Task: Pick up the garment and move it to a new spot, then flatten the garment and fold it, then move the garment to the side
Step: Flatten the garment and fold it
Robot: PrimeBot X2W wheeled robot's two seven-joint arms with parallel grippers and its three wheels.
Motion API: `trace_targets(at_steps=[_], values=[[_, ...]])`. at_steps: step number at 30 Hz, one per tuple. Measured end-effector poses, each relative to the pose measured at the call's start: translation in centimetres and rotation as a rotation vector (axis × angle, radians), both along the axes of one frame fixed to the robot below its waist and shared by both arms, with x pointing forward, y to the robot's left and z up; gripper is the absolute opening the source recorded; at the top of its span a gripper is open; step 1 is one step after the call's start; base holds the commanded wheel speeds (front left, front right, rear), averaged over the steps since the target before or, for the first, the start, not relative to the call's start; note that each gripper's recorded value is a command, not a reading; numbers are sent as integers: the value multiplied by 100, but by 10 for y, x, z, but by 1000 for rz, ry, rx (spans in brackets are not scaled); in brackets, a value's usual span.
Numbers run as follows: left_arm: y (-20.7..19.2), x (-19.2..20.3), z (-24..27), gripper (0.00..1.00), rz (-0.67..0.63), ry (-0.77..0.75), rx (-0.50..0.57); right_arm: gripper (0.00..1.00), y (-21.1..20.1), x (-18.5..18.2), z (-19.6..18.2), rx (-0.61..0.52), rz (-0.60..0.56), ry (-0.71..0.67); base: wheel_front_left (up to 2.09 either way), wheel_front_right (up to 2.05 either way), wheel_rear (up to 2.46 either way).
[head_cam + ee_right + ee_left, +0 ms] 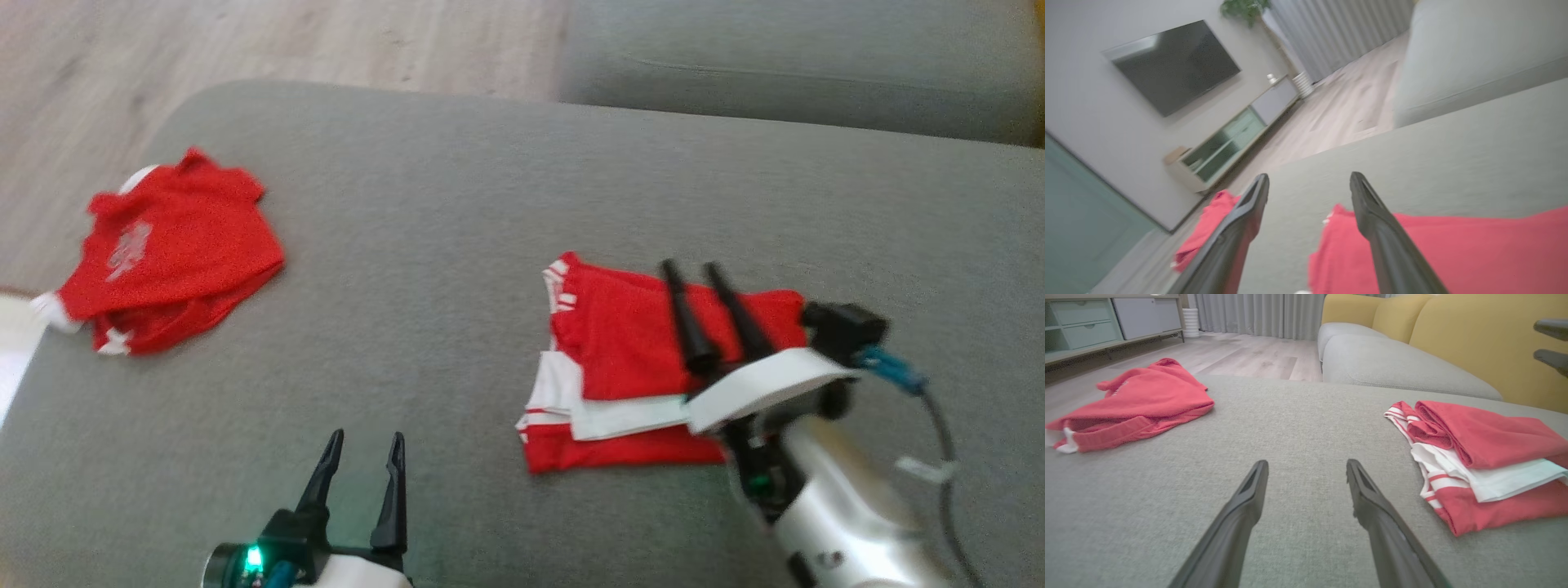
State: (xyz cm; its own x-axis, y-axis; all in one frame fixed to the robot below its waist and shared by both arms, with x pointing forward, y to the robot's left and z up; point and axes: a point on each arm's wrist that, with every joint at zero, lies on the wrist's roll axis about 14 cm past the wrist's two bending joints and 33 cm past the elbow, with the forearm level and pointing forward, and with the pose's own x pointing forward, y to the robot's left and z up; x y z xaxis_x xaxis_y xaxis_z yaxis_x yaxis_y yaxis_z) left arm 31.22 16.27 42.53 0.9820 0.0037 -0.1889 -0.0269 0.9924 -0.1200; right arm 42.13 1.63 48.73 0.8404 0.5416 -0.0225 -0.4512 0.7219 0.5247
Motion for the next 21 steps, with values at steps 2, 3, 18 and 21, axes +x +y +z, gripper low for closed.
trace_targets(at_steps=[2,3,18,21], values=[[-5,5,2,100,-16,-9,1,100,-38,11,3,-49,-99,-38,0,0,0],[-7,8,3,100,-27,-13,3,100,-56,13,3,-66,-150,-47,0,0,0],[-34,34,12,100,-116,-46,49,100,-179,-38,-27,-317,-448,-47,0,0,0],[-34,32,13,100,-117,-49,49,100,-177,-49,-37,-339,-441,-27,0,0,0]])
